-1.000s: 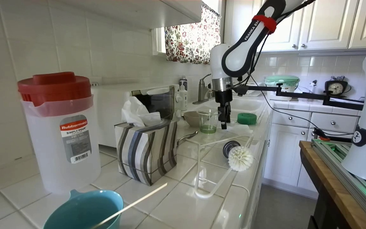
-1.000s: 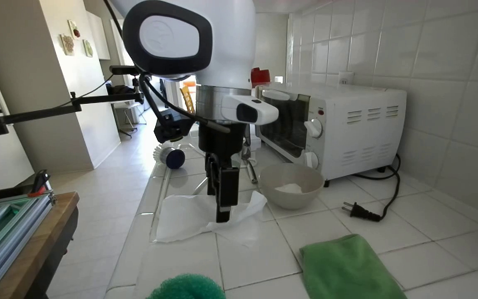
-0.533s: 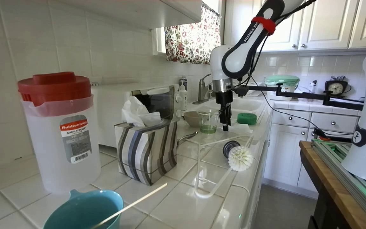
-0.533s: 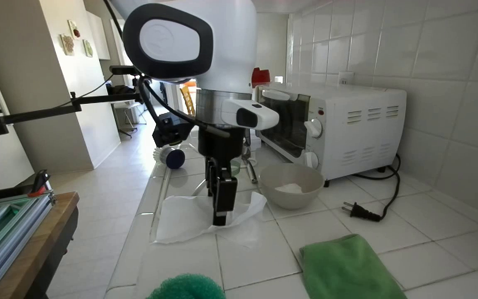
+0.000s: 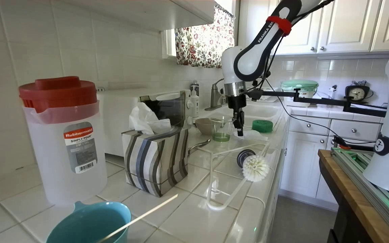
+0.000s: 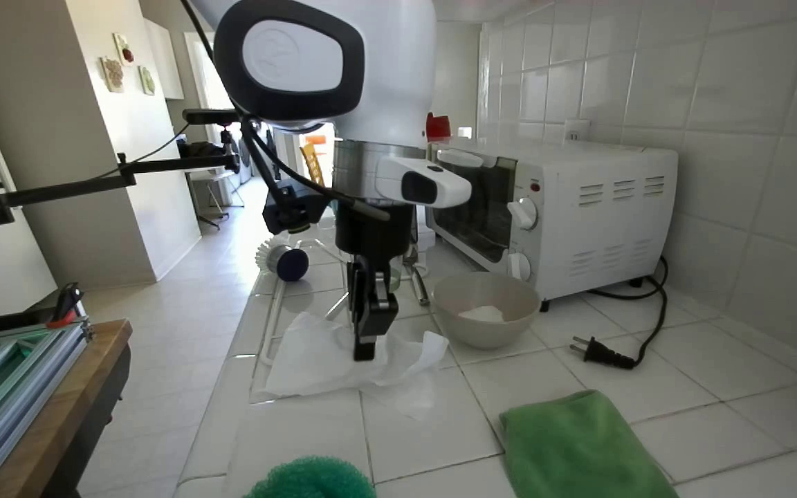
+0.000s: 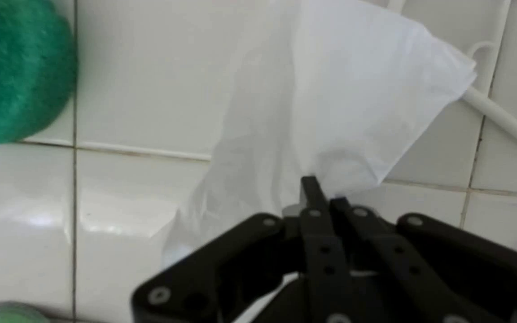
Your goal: Use the white napkin to wipe the top of the oven.
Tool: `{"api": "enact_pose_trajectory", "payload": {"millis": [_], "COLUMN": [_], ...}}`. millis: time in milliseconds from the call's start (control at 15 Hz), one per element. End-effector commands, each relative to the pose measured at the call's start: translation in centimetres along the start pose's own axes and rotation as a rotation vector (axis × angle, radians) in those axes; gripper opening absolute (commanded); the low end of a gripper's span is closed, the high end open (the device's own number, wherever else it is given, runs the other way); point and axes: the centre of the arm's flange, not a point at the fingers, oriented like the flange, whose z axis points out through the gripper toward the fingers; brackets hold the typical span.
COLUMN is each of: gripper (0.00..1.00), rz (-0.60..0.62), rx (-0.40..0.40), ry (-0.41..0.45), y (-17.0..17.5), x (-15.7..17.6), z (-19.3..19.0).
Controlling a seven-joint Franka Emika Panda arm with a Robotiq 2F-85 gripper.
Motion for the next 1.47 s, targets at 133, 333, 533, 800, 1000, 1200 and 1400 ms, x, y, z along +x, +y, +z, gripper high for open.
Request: {"api": "enact_pose_trajectory", "payload": {"millis": [133, 333, 533, 800, 1000, 1200, 1400], "gripper": [0.00, 0.00, 0.00, 0.00, 0.00, 0.00, 0.00], "rz": [-0.017, -0.082, -0.183, -0.280, -0.272, -0.191, -0.149], "rx": [-0.032, -0.059, -0.169, -0.269, -0.323, -0.350, -0.368], "ry": [-0.019, -0.023, -0.026, 0.002, 0.104, 0.239, 0.396], "y": [-0.6, -1.9, -4.7, -7.9, -8.2, -5.9, -3.5], "x": [0.2, -1.1, -3.1, -5.4, -5.7, -4.7, -3.2], "z": [-0.8, -3.1, -7.0, -11.6, -14.7, -18.0, -20.8]}}
